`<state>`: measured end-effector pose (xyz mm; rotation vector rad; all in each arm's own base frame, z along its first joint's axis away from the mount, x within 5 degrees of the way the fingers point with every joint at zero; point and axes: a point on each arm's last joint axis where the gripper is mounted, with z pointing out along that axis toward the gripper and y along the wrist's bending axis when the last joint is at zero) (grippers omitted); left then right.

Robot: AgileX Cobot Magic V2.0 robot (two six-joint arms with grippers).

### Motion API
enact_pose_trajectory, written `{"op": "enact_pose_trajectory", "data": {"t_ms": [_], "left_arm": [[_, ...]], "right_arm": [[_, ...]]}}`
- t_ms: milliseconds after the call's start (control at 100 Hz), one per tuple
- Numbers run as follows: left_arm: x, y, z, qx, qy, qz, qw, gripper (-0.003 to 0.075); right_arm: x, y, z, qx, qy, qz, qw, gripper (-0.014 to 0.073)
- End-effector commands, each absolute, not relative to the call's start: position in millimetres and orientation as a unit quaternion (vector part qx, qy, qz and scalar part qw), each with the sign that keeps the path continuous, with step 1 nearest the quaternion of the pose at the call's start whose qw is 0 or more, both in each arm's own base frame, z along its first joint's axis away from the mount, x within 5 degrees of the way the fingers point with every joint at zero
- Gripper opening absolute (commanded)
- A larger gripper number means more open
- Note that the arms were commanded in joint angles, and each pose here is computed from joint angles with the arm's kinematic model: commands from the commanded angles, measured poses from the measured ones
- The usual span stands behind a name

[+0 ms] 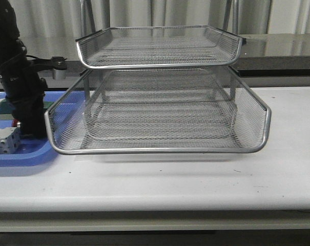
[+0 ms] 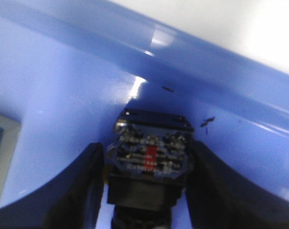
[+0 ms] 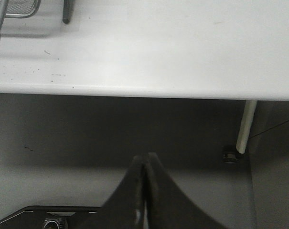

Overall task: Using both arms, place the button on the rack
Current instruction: 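Lift the button and carry it toward the pulled-out middle tray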

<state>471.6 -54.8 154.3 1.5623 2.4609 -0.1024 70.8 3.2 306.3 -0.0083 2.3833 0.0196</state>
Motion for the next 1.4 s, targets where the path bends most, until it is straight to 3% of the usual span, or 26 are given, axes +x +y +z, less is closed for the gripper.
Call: {"op": "enact_pose_trajectory", "data": {"t_ms": [0, 140, 250, 450, 820, 1130, 1390], "left_arm": [[473.2, -55.2, 198.0, 0.531, 0.833, -0.018, 0.155, 0.0106], [473.8, -56.1, 221.0, 0.540, 0.828, -0.024, 0.151, -0.0022], [474.8, -56.7, 245.2, 0.523, 0.837, -0.027, 0.156, -0.0020], [473.3, -54.4, 303.2, 0.461, 0.858, 0.006, 0.227, -0.0020], [426.9, -46.9, 387.7, 0.391, 0.870, 0.036, 0.299, -0.0020], [354.2, -69.3, 421.4, 0.414, 0.856, 0.020, 0.309, -0.0020], [298.6, -116.9, 421.1, 0.480, 0.824, -0.042, 0.300, -0.0020]], "right_arm": [[74.5, 2.3, 319.0, -0.006, 0.913, 0.003, 0.408, -0.0070], [74.5, 2.3, 319.0, -0.006, 0.913, 0.003, 0.408, -0.0070], [74.5, 2.3, 319.0, -0.006, 0.913, 0.003, 0.408, -0.0070], [74.3, 2.3, 318.8, -0.006, 0.913, 0.003, 0.407, -0.0070], [74.2, 2.3, 318.7, -0.006, 0.914, 0.003, 0.406, -0.0070], [74.2, 2.3, 318.7, -0.006, 0.914, 0.003, 0.406, -0.0070], [74.2, 2.3, 318.7, -0.006, 0.914, 0.003, 0.406, -0.0070]]}}
